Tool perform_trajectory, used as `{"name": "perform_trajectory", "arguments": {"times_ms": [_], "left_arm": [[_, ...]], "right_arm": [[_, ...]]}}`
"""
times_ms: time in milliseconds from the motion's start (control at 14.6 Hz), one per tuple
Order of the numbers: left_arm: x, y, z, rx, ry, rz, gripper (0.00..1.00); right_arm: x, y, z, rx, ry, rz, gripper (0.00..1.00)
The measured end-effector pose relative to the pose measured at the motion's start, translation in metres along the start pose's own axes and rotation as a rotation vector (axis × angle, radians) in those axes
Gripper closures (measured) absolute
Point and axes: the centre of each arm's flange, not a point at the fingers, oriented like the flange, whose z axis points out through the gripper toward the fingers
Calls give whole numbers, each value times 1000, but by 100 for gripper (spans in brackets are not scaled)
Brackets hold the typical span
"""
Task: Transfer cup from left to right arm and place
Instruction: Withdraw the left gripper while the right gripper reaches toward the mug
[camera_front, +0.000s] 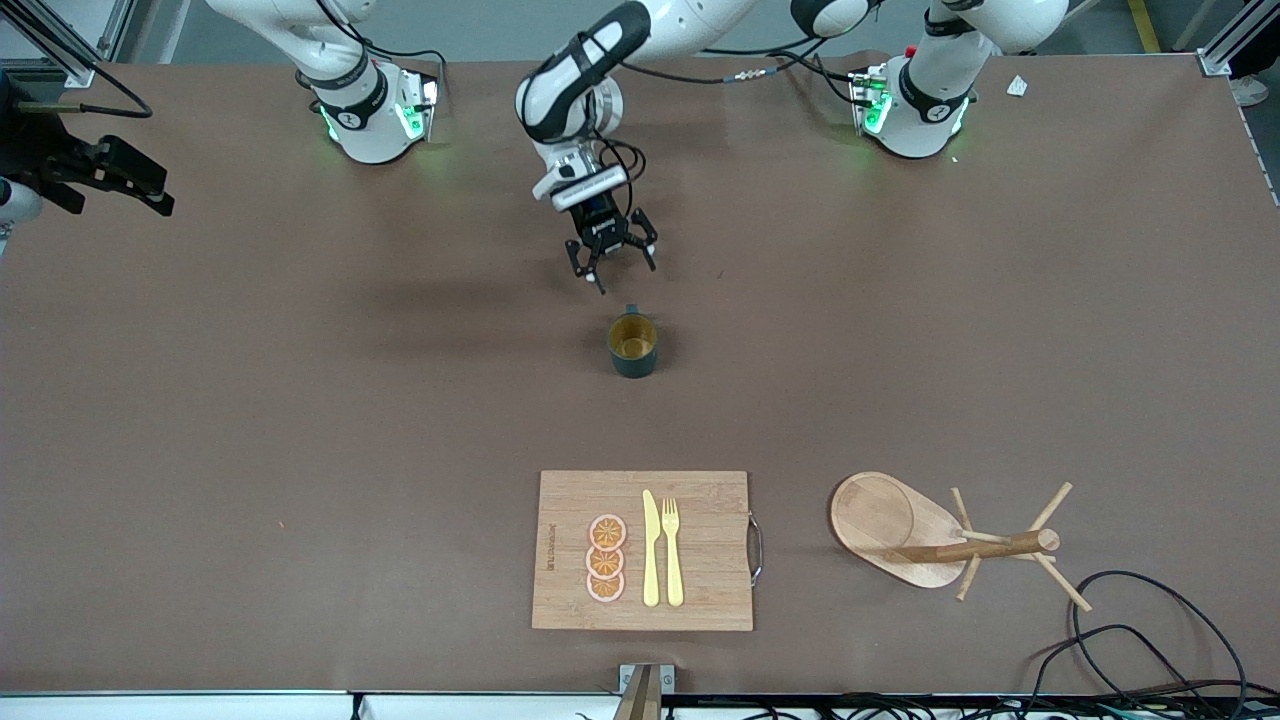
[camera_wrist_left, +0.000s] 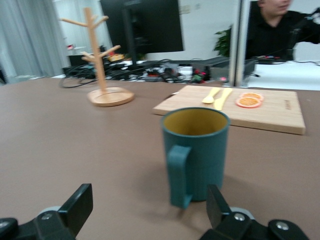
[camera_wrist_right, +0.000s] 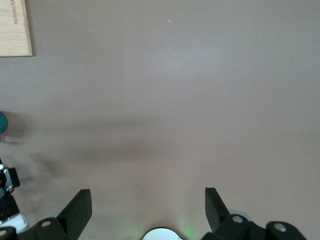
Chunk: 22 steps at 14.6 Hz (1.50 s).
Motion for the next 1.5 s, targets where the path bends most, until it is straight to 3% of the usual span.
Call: {"name": "perform_trajectory", "arguments": {"times_ms": [342, 820, 1161, 1503], "left_arm": [[123, 15, -37, 118, -214, -137, 0], [367, -6, 40, 251, -568, -172, 0], [446, -37, 158, 315, -736, -129, 0], [511, -78, 266, 257, -916, -144, 0]], "right_arm": [[0, 0, 0, 0, 0, 0, 0], [0, 1, 0, 0, -1, 1, 0], [1, -3, 1, 5, -3, -5, 0], [13, -28, 26, 74, 3, 13, 0]]}}
